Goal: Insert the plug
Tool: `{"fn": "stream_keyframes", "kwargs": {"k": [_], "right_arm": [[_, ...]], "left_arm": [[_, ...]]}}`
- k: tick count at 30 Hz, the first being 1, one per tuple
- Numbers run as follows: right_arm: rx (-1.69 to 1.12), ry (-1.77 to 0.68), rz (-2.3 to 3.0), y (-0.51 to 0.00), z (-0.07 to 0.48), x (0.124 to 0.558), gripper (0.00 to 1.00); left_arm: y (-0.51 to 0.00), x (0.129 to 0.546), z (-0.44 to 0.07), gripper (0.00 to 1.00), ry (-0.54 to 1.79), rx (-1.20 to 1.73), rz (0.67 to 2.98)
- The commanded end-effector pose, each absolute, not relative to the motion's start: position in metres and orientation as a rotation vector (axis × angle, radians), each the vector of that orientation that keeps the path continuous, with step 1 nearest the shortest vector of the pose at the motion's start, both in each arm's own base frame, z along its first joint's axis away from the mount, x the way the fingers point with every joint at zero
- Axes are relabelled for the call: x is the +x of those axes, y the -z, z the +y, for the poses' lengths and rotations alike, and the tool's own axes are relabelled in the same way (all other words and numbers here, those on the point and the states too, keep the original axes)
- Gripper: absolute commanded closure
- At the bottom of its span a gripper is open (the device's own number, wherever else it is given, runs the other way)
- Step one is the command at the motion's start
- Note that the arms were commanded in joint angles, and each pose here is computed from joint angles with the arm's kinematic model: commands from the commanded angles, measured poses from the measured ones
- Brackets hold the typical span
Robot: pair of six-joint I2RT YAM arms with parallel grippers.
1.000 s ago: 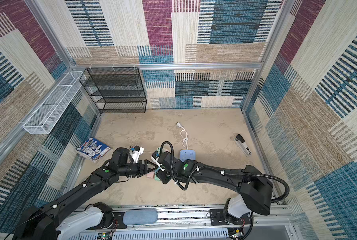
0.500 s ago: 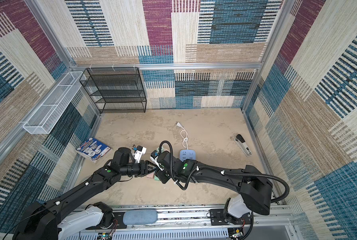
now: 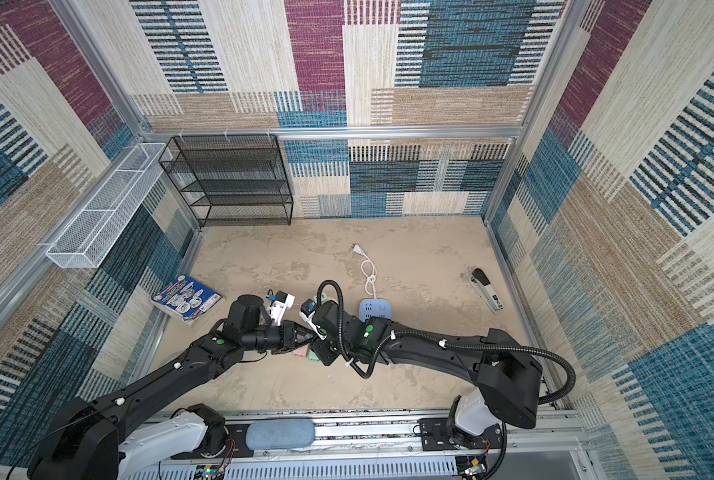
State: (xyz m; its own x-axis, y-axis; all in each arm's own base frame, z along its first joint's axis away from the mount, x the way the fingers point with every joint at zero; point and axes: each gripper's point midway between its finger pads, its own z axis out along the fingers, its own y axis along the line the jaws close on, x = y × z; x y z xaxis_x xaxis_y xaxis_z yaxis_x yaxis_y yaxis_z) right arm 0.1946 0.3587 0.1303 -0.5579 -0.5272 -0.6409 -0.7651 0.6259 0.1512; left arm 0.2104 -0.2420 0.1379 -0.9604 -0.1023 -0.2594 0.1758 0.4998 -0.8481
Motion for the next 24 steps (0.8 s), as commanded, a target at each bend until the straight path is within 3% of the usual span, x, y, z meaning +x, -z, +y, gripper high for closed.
{"fn": "stream_keyframes", "kwargs": {"k": [1,3,9,13,17,21,24], "right_arm": [[-0.971,-0.578,2.237,-0.144,0.367,0.204,0.55],[-0.954,-0.59,2.235,-0.146,0.367,0.204,0.43],[-0.886,-0.698,2.164,-0.176,0.364,0.201,0.23],[-0.659,-0.729,2.077,-0.21,0.341,0.221,0.11],[-0.47,-0.855,2.005,-0.237,0.321,0.235,0.15],[-0.349,-1.094,1.986,-0.256,0.314,0.242,0.28],[-0.335,-1.277,1.933,-0.264,0.321,0.237,0.33]], "left_arm": [[-0.142,0.213,-0.244,0.87,1.464,0.061,2.441],[-0.142,0.217,-0.242,1.0,1.44,0.038,2.434],[-0.147,0.233,-0.229,1.0,1.315,-0.031,2.373],[-0.163,0.246,-0.215,1.0,1.242,-0.118,2.286],[-0.188,0.257,-0.201,1.0,1.225,-0.223,2.151],[-0.206,0.266,-0.195,1.0,1.293,-0.333,2.005],[-0.223,0.271,-0.199,1.0,1.395,-0.349,1.897]]}}
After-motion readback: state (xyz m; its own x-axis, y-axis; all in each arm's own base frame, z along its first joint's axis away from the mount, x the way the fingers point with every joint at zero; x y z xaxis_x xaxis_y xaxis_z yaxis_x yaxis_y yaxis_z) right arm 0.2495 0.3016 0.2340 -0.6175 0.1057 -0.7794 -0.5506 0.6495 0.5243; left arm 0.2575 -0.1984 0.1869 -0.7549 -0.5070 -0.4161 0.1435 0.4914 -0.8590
